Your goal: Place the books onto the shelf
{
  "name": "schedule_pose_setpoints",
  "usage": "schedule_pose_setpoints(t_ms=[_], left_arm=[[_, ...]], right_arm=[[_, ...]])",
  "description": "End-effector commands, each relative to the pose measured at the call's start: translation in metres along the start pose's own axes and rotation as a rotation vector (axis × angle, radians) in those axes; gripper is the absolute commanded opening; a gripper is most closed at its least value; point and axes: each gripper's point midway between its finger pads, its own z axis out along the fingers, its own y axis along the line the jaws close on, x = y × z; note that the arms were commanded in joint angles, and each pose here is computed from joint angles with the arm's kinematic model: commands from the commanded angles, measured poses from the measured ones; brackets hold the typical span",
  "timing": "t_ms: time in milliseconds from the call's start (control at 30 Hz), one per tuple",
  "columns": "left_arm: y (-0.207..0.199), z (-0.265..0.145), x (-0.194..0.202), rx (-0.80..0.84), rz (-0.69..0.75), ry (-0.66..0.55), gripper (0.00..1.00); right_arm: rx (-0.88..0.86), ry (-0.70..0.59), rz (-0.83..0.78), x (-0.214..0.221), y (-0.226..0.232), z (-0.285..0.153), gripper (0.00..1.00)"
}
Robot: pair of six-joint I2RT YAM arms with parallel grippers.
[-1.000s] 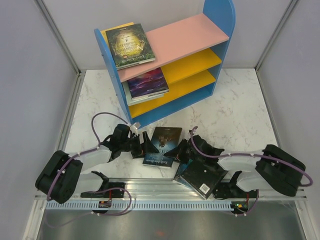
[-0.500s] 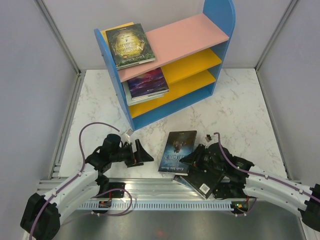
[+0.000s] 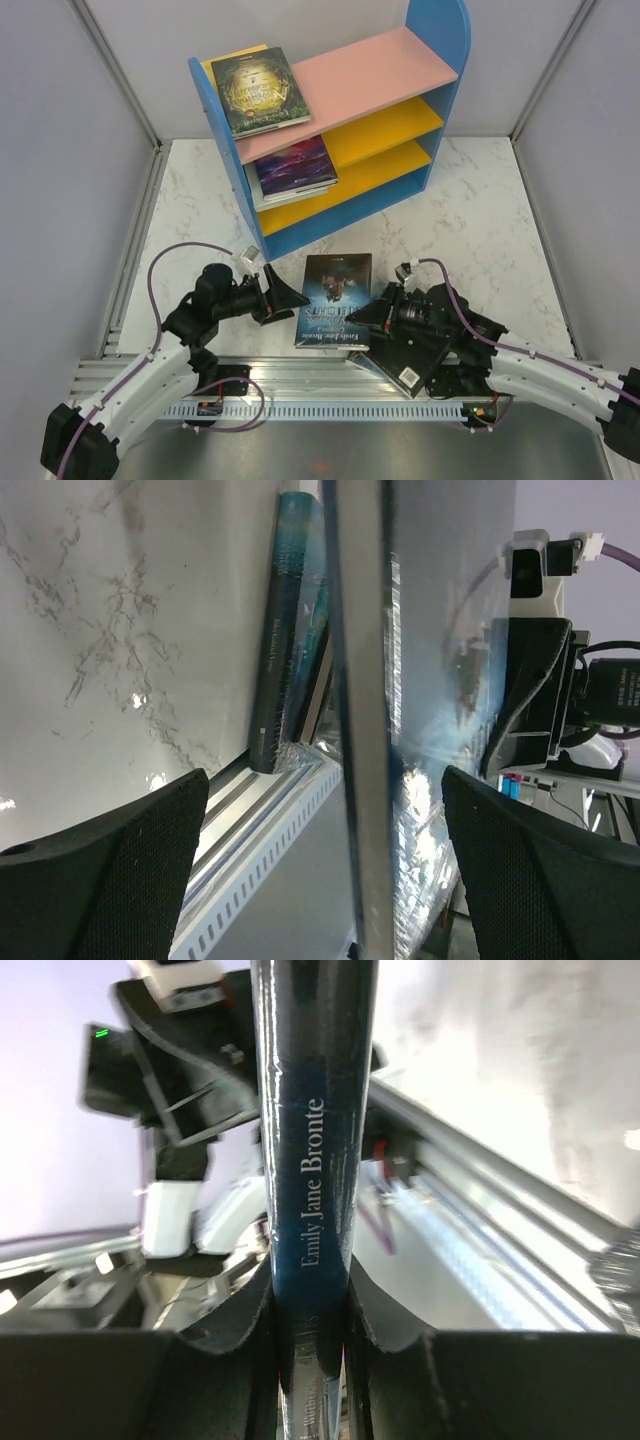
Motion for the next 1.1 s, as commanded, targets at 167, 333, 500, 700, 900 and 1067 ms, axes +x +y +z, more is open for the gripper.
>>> schedule_pose_setpoints(t_ms=[167, 333, 500, 700, 900, 1067], left_arm=[[-0.05, -0.01, -0.017, 0.152, -0.008, -0.073, 0.97], [-0.072, -0.017, -0.021, 0.234, -0.015, -0.09, 0.72], [-0.089, -0.022, -0.025, 0.289, -0.024, -0.102, 0.48], [-0.106, -0.026, -0.027, 0.353, -0.039, -0.105, 0.46], [-0.113, -0.024, -0.022, 0.365, -0.038, -0.075, 0.44], [-0.122, -0.021, -0.016, 0.401, -0.024, -0.033, 0.4]], right_arm=[[-0.469, 0.137, -0.028, 0.023, 0.102, -0.028, 0.0], [-0.492, 0.139, -0.015, 0.023, 0.102, -0.028, 0.0], [-0.535, 0.143, -0.006, 0.022, 0.107, -0.03, 0.0], [-0.565, 0.167, 0.014, 0.024, 0.107, -0.03, 0.0], [-0.587, 0.163, 0.012, 0.022, 0.113, -0.029, 0.0], [-0.613, 0.175, 0.014, 0.023, 0.116, -0.031, 0.0]])
